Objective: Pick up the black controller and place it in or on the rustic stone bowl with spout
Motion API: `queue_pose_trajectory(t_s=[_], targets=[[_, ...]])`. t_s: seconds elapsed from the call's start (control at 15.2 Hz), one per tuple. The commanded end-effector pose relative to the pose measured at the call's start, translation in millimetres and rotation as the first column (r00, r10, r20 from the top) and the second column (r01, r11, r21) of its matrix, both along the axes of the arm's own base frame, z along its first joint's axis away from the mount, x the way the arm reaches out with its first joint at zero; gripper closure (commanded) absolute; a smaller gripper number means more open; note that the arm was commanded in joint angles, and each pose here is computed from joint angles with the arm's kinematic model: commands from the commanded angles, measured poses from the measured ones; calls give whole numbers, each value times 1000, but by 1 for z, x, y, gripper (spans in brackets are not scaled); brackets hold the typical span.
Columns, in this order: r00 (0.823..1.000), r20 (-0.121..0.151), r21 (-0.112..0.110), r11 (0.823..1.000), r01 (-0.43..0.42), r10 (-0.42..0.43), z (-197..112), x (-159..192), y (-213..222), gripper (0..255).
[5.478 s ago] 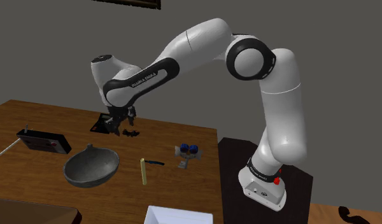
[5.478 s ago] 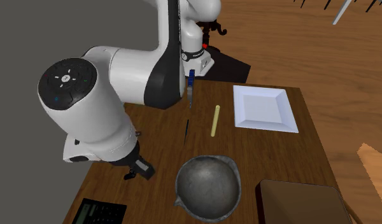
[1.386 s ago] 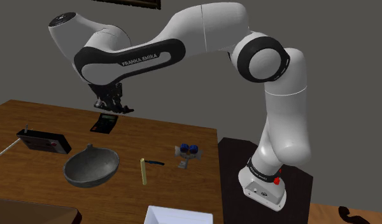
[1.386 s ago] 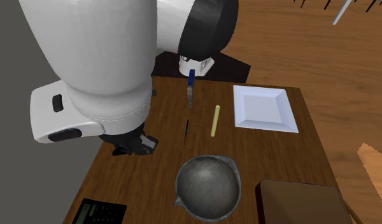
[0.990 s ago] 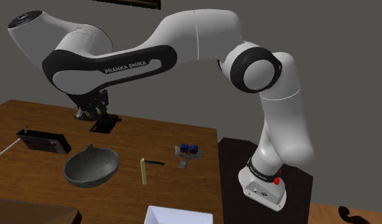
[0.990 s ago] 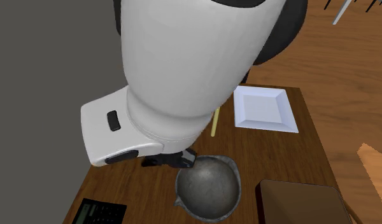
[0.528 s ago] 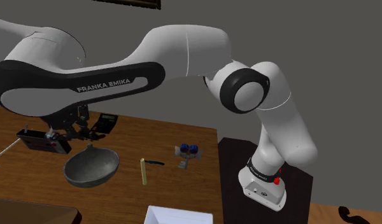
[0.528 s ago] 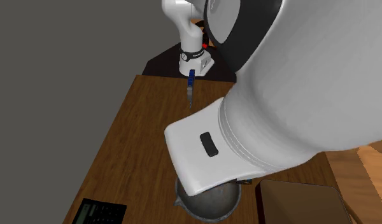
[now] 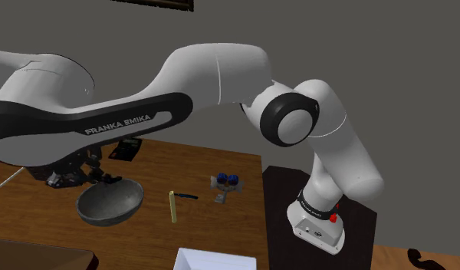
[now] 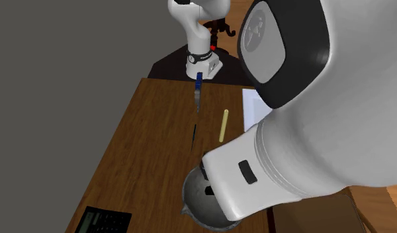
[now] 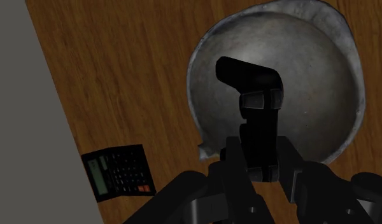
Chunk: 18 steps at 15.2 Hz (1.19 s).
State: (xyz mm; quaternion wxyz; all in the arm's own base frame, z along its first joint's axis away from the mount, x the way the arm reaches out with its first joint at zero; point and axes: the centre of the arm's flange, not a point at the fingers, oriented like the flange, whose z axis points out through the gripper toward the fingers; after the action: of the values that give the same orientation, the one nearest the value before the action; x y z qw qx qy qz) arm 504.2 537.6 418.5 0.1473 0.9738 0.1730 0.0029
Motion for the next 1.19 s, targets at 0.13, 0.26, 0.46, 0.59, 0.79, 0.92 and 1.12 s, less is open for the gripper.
queue_pose_trajectory(t_s=[0.13,0.26,0.46,0.59,0.79,0.92,1.12], targets=[[1000,0,0,1000,0,0,-22,0,0,255],[1000,0,0,1000,0,0,-32,0,0,255],[1000,0,0,1000,0,0,-48,0,0,255],[1000,0,0,1000,0,0,-53,0,0,255],[1000,0,0,1000,0,0,-53,0,0,255],[1000,0,0,1000,0,0,-53,0,0,255],[1000,0,0,1000,0,0,-53,0,0,0]])
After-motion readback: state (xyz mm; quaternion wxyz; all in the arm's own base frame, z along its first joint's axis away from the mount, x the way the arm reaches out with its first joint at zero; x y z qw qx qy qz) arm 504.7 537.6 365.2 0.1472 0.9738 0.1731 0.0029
